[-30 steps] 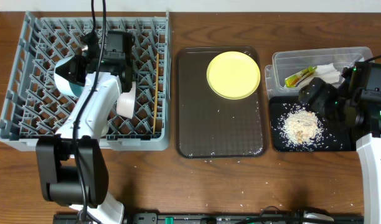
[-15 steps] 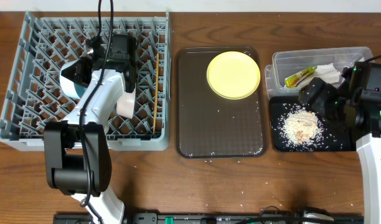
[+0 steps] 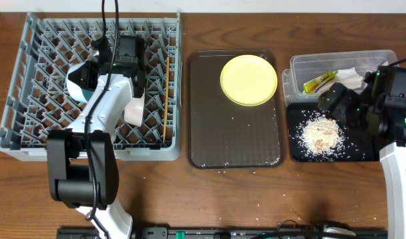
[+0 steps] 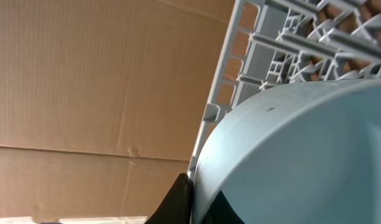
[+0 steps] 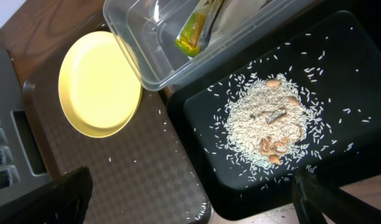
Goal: Sort waste into correct bins and load items into the dishwasher
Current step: 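Set the blue bowl upright in the rack slots and release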
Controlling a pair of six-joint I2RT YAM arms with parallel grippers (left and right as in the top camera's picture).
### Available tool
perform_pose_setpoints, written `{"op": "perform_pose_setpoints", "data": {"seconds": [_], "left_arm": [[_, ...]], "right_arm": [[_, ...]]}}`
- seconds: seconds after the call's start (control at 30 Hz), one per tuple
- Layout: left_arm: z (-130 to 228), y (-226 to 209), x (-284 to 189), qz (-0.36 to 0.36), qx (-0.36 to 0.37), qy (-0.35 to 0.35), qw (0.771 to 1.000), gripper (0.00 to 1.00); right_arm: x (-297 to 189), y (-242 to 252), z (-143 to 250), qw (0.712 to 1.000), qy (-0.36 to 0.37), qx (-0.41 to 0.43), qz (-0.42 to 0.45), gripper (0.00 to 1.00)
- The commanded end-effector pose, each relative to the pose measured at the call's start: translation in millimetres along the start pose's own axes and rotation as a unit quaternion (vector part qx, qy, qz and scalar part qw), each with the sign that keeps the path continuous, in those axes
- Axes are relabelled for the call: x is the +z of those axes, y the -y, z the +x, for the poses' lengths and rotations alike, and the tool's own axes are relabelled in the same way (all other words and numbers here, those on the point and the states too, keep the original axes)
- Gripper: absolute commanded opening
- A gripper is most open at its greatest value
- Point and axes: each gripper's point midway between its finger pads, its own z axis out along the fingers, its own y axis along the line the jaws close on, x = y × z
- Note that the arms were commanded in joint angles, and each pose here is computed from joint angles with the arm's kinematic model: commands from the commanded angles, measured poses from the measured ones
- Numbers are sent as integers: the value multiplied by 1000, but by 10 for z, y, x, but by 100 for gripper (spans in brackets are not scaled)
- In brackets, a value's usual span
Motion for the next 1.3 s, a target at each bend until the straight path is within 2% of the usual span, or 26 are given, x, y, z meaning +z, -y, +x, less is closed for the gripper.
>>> {"op": "perform_pose_setpoints", "data": {"seconds": [0.0, 0.3, 0.43, 0.57, 0.77, 1.07, 1.27], "left_arm": [[-26, 40, 27, 5, -21, 0, 1000, 8], [-25, 49, 23, 7, -20, 1, 1000, 13], [-11, -7, 24, -9, -17, -2, 1000, 8], [2, -141, 16, -48, -17, -5, 999, 7], [-6, -138, 16, -47, -44, -3, 998, 8], [37, 200, 111, -47, -8, -12, 999, 7], [53, 214, 124, -64, 3, -15, 998, 7]], "right_arm": [[-7, 15, -21, 1000, 2, 5, 1, 99], [-7, 15, -21, 1000, 2, 5, 1, 99], [-7, 14, -22, 1000, 2, 5, 1, 99], [-7, 15, -21, 1000, 2, 5, 1, 99], [-7, 15, -21, 1000, 2, 5, 1, 99], [-7, 15, -21, 1000, 2, 5, 1, 99], [-7, 15, -21, 1000, 2, 5, 1, 99]]}}
